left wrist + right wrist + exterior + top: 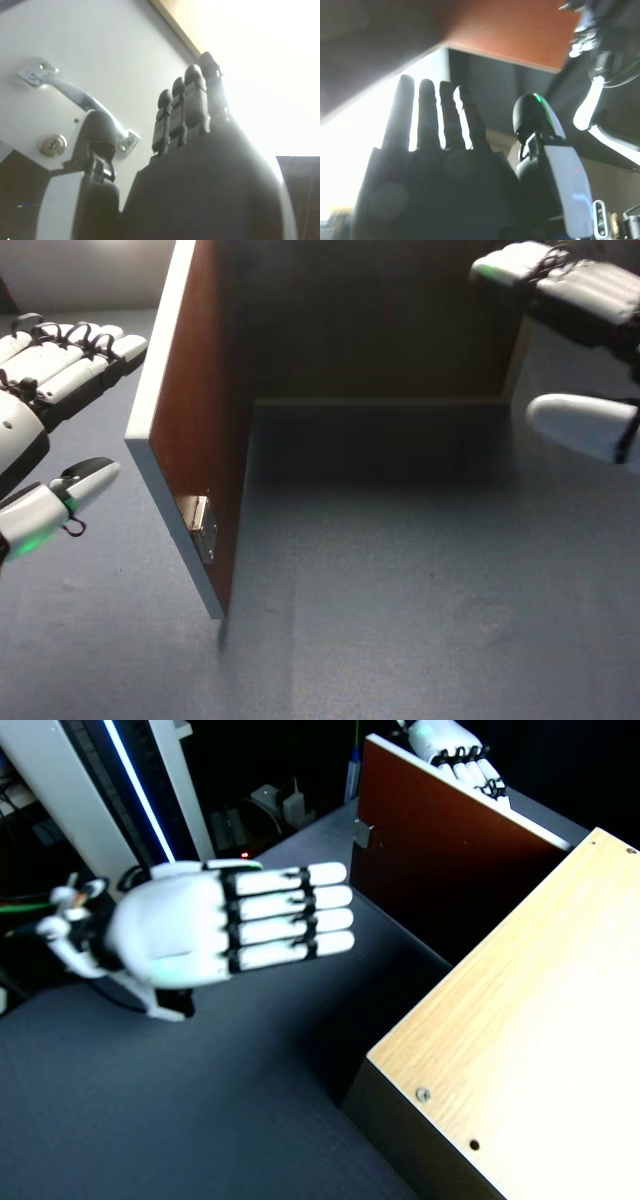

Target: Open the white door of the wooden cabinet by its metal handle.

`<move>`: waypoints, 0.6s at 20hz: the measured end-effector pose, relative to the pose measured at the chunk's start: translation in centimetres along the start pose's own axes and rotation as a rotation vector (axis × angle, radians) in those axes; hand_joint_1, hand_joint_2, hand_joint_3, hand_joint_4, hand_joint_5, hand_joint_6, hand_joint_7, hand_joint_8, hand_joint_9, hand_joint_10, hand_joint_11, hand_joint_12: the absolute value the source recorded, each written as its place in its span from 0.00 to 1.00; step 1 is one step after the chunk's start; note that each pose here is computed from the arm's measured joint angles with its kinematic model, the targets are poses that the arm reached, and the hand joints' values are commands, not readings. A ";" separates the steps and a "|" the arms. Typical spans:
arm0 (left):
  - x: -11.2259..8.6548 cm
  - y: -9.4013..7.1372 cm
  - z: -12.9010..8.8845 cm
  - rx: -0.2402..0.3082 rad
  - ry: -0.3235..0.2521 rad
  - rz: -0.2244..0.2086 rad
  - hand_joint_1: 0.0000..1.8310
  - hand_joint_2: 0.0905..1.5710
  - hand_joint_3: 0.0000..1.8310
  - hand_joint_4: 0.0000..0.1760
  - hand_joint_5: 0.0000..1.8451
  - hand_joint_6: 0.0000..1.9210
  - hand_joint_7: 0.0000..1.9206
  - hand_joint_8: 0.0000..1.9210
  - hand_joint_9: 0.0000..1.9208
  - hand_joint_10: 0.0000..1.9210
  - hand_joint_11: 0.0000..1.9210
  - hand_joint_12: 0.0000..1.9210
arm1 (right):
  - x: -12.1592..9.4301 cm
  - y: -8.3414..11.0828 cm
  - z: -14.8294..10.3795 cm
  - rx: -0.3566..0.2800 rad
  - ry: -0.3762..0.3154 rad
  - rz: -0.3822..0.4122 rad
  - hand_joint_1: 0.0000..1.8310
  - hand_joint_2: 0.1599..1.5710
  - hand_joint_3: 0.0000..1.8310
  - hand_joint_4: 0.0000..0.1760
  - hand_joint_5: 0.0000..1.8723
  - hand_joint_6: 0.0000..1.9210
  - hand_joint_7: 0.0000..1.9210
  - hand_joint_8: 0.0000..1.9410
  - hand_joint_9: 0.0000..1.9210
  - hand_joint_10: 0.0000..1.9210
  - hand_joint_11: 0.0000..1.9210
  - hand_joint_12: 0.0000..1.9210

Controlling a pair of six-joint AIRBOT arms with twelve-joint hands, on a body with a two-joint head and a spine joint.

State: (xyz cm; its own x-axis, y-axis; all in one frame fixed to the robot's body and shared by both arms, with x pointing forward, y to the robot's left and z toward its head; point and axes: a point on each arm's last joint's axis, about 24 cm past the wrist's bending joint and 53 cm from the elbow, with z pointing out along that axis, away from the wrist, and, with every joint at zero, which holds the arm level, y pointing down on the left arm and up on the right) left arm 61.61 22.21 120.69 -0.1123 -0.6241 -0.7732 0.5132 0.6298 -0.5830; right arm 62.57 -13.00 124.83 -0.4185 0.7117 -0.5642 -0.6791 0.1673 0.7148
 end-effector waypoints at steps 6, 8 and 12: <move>-0.3 -0.3 -0.9 0.002 -0.013 -0.005 0.27 0.93 0.00 0.00 0.06 0.00 0.06 0.00 0.06 0.00 0.00 0.23 | -1.6 -2.5 -2.8 0.102 -0.055 0.018 0.28 0.94 0.00 0.00 0.07 0.00 0.05 0.00 0.04 0.00 0.03 0.01; -1.0 -0.2 -1.2 0.001 -0.028 0.005 0.28 0.93 0.00 0.00 0.06 0.00 0.05 0.00 0.05 0.00 0.00 0.25 | -2.1 -2.3 -3.0 0.095 -0.075 0.015 0.17 0.94 0.00 0.00 0.06 0.00 0.04 0.00 0.02 0.00 0.01 0.01; -1.5 -0.3 -1.3 0.003 -0.049 -0.001 0.23 0.93 0.00 0.00 0.08 0.00 0.08 0.00 0.07 0.00 0.00 0.24 | -3.0 -2.2 -4.7 0.119 -0.110 0.009 0.21 0.93 0.00 0.00 0.06 0.00 0.04 0.00 0.02 0.00 0.01 0.01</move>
